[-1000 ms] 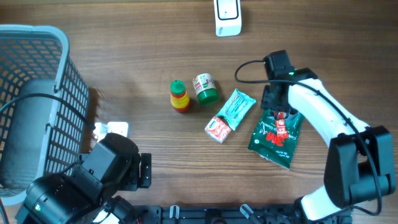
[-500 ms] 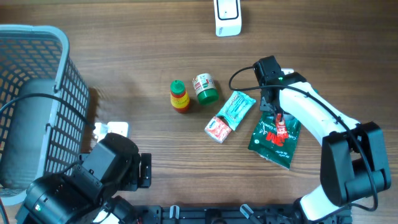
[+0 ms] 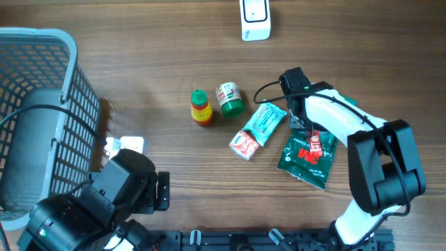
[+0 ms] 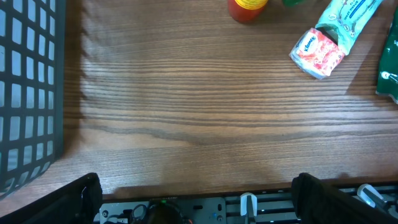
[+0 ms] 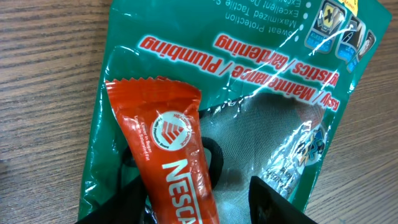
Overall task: Scan the item barcode
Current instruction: 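Lift the Nescafe stick with the right gripper toward the scanner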
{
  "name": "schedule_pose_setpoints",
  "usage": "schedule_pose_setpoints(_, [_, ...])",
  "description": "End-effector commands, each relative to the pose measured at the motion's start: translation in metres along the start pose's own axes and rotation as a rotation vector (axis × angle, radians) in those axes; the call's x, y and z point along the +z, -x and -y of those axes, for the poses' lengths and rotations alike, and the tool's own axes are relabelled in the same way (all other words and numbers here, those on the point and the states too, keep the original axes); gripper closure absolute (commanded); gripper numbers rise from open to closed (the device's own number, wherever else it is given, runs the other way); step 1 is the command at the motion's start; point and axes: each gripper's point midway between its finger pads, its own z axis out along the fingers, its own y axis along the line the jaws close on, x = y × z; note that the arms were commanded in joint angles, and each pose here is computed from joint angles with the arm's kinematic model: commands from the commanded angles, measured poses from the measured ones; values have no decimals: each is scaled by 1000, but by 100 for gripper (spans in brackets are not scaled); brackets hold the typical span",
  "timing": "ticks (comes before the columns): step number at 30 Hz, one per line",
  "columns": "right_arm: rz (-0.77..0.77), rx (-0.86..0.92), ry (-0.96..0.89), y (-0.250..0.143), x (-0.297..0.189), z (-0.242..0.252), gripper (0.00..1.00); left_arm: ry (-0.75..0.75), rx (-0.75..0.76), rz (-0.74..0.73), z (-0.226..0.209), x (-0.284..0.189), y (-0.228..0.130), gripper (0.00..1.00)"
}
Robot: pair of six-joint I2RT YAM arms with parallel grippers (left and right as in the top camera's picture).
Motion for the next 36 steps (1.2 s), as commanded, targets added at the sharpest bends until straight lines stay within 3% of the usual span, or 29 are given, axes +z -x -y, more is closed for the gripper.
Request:
schedule_pose_setpoints(1, [-51, -33, 2, -13, 12, -7, 48, 5, -18, 6, -1, 0, 0, 0])
schedule_pose_setpoints(8, [-80, -48, -12, -20, 12, -3, 68, 5, -18, 6, -1, 0, 0, 0])
schedule_pose_setpoints(10, [-84, -49, -13, -21, 12, -3, 82, 5, -18, 7, -1, 0, 0, 0])
schedule_pose_setpoints(14, [-82, -48, -10, -21, 12, -4, 95, 5, -18, 7, -1, 0, 0, 0])
schedule_pose_setpoints(16, [-96, -45, 51, -21, 10, -14, 95, 5, -18, 6, -1, 0, 0, 0])
schedule_pose_setpoints(19, [-113, -90, 274, -11, -11, -49, 96, 5, -18, 6, -1, 0, 0, 0])
schedule_pose_setpoints(23, [-127, -126, 705, 5, -76, -95, 96, 5, -18, 7, -1, 0, 0, 0])
schedule_pose_setpoints(24, [-130, -160, 907, 5, -108, -106, 96, 5, -18, 7, -1, 0, 0, 0])
schedule_pose_setpoints(29, [-94, -274, 1445, 0, -186, -107, 96, 5, -18, 6, -1, 0, 0, 0])
schedule_pose_setpoints(36, [-30, -325, 1817, -3, -245, -100, 95, 5, -18, 6, -1, 0, 0, 0])
